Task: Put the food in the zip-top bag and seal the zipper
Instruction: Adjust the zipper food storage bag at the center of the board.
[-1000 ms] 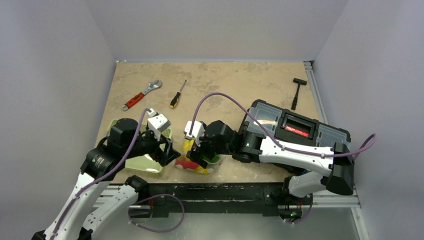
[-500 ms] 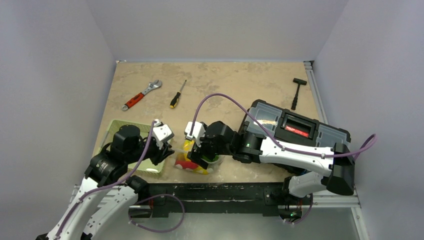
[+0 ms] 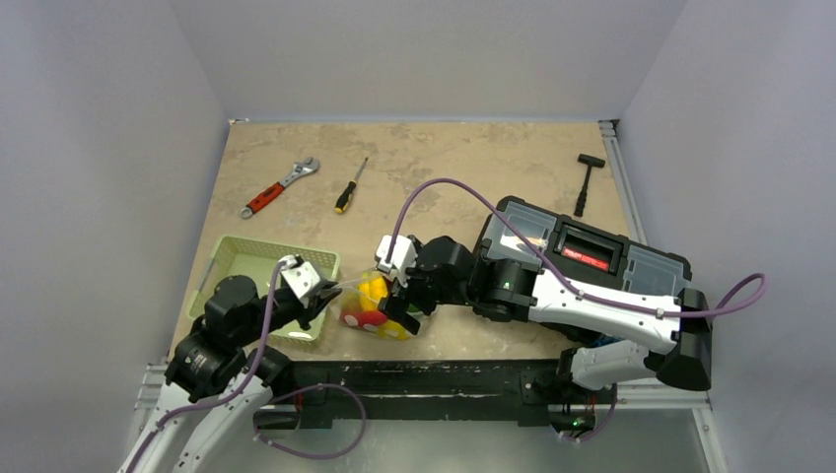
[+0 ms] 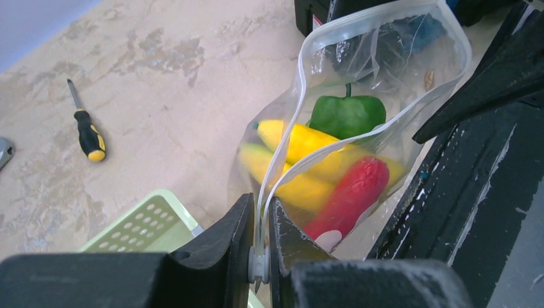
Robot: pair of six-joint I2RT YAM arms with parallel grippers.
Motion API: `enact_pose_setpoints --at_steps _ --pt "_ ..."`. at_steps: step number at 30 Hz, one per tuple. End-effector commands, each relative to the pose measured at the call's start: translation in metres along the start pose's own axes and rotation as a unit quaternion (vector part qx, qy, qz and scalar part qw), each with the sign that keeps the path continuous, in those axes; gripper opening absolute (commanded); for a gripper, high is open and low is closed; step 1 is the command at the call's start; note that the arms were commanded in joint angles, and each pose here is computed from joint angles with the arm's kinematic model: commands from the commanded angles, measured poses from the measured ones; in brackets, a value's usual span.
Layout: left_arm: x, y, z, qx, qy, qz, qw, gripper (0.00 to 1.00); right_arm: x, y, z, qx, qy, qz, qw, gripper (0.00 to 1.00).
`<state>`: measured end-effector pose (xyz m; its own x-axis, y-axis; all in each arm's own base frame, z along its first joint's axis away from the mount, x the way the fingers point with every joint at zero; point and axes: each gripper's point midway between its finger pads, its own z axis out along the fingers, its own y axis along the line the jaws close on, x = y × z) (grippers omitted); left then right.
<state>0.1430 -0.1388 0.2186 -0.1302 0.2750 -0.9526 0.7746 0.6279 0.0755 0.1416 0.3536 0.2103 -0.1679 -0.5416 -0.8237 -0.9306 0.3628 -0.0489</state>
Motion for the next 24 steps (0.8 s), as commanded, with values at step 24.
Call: enact_pose_setpoints --at_steps 24 --pt "-0.029 -0.003 -0.004 0.003 -0.079 0.017 0.997 0.0 -0.107 0.03 0.032 -0.079 -0.135 -0.184 0.97 0.83"
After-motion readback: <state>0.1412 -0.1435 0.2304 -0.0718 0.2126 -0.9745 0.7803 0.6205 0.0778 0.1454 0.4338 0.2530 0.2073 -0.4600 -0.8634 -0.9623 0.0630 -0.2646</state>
